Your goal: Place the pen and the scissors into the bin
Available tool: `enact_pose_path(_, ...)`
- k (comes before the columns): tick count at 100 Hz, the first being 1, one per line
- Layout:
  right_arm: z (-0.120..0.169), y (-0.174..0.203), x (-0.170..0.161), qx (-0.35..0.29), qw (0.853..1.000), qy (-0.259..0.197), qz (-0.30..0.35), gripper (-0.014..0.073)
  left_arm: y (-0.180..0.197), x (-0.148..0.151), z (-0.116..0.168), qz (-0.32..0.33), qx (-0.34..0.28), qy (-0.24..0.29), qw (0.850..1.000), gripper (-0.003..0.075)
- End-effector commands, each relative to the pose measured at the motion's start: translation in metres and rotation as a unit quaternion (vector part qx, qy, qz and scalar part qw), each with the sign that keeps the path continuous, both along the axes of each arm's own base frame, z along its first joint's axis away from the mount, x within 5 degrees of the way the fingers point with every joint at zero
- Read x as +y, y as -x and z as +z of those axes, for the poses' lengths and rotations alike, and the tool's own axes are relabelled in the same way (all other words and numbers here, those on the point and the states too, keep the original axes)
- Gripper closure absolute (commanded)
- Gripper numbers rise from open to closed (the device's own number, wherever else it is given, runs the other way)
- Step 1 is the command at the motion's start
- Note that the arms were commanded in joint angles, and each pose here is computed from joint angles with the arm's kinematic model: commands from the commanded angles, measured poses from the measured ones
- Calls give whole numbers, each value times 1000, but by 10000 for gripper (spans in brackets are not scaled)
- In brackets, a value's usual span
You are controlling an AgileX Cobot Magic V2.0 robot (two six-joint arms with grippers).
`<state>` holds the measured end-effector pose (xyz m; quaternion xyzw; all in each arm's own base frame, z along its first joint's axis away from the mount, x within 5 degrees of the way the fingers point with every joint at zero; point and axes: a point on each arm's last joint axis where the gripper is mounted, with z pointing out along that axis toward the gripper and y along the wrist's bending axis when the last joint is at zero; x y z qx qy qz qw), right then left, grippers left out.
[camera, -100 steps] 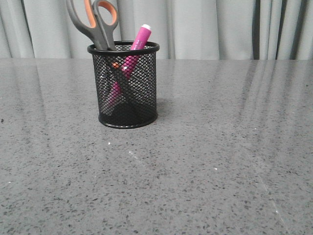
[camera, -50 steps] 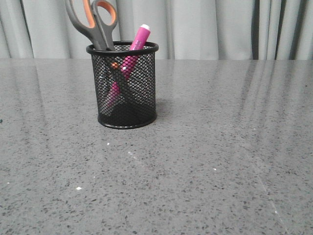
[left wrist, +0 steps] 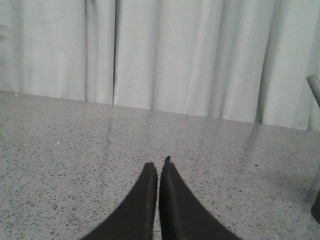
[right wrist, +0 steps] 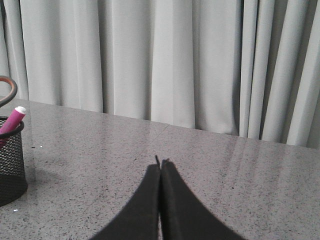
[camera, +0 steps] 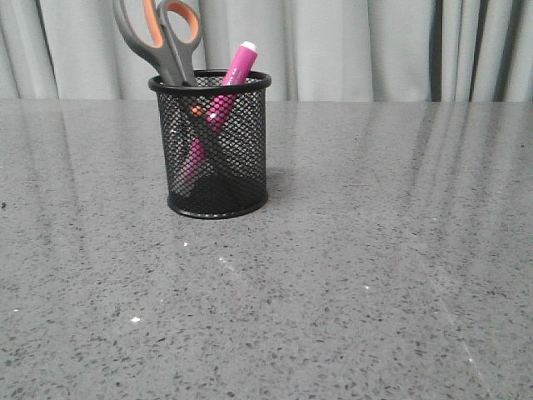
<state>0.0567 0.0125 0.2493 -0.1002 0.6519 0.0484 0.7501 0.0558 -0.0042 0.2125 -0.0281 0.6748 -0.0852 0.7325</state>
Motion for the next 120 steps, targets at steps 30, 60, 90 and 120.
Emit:
enact_pose_path(30, 15, 2, 0, -48, 999, 0, -1, 663, 2, 1, 1, 3, -40, 13, 999, 741)
enact_pose_path(60, 15, 2, 0, -48, 999, 0, -1, 663, 2, 1, 1, 3, -40, 13, 999, 741)
enact_pose_path(90, 8, 0, -3, -31, 999, -16, -23, 663, 2, 1, 1, 3, -40, 13, 999, 741)
enact_pose_path(120, -29, -5, -14, 17, 993, -39, -113, 663, 2, 1, 1, 3, -40, 13, 999, 742)
